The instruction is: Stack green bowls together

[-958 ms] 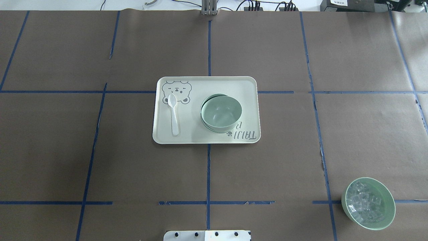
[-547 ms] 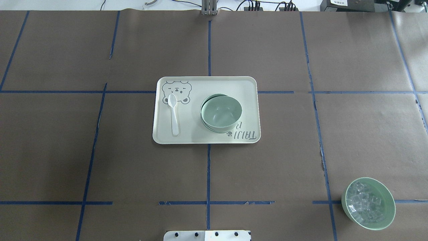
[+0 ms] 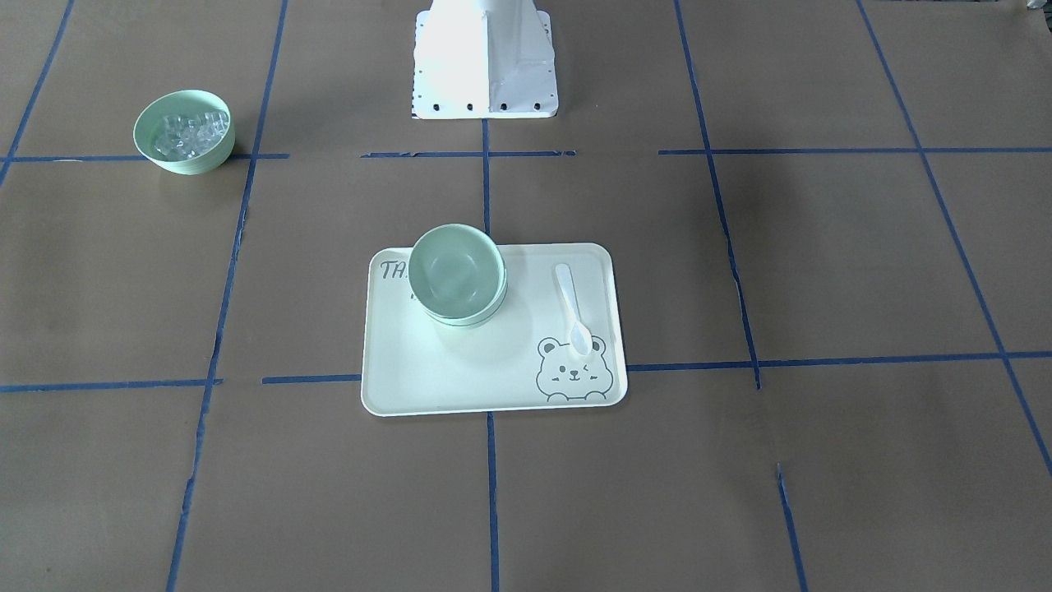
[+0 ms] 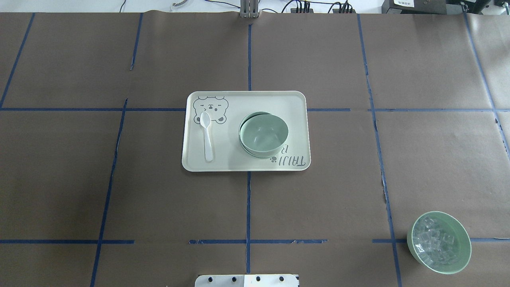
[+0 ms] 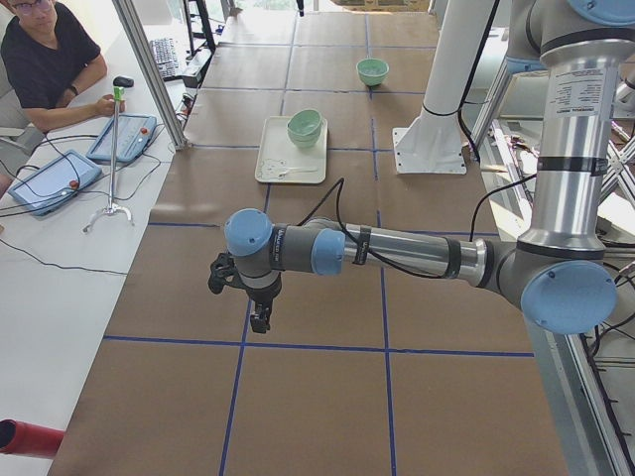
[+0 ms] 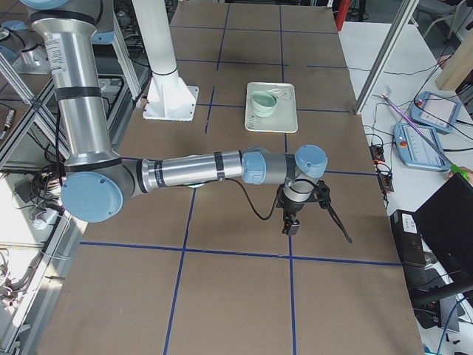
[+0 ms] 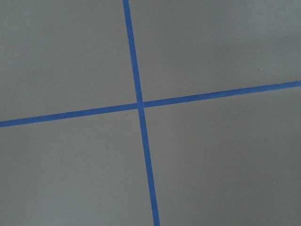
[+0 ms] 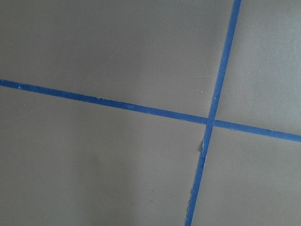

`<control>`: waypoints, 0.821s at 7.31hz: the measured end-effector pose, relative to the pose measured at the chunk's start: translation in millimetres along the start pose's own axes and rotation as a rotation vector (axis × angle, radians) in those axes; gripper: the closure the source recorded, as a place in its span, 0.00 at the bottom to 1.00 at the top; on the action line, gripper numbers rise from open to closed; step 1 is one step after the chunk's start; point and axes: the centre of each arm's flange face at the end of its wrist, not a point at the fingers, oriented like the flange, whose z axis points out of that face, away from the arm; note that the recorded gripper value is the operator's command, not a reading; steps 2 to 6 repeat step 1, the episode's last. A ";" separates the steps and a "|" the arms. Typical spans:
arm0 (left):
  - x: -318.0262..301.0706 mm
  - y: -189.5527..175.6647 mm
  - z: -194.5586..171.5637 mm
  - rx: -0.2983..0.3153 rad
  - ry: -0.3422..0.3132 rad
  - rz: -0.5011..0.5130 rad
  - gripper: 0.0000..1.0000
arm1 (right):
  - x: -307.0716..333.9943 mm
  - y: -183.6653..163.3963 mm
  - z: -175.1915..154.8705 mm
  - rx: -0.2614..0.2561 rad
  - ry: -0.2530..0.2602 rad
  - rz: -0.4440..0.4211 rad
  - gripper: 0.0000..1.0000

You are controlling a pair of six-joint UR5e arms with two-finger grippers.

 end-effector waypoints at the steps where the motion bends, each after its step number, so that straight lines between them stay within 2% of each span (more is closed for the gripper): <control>1: -1.5 1.4 1.4 -0.002 0.001 -0.002 0.00 | -0.8 0.1 0.4 0.001 -0.013 0.001 0.00; 6: -1.5 1.4 1.4 -0.002 0.001 -0.002 0.00 | -0.8 0.1 0.4 0.001 -0.013 0.001 0.00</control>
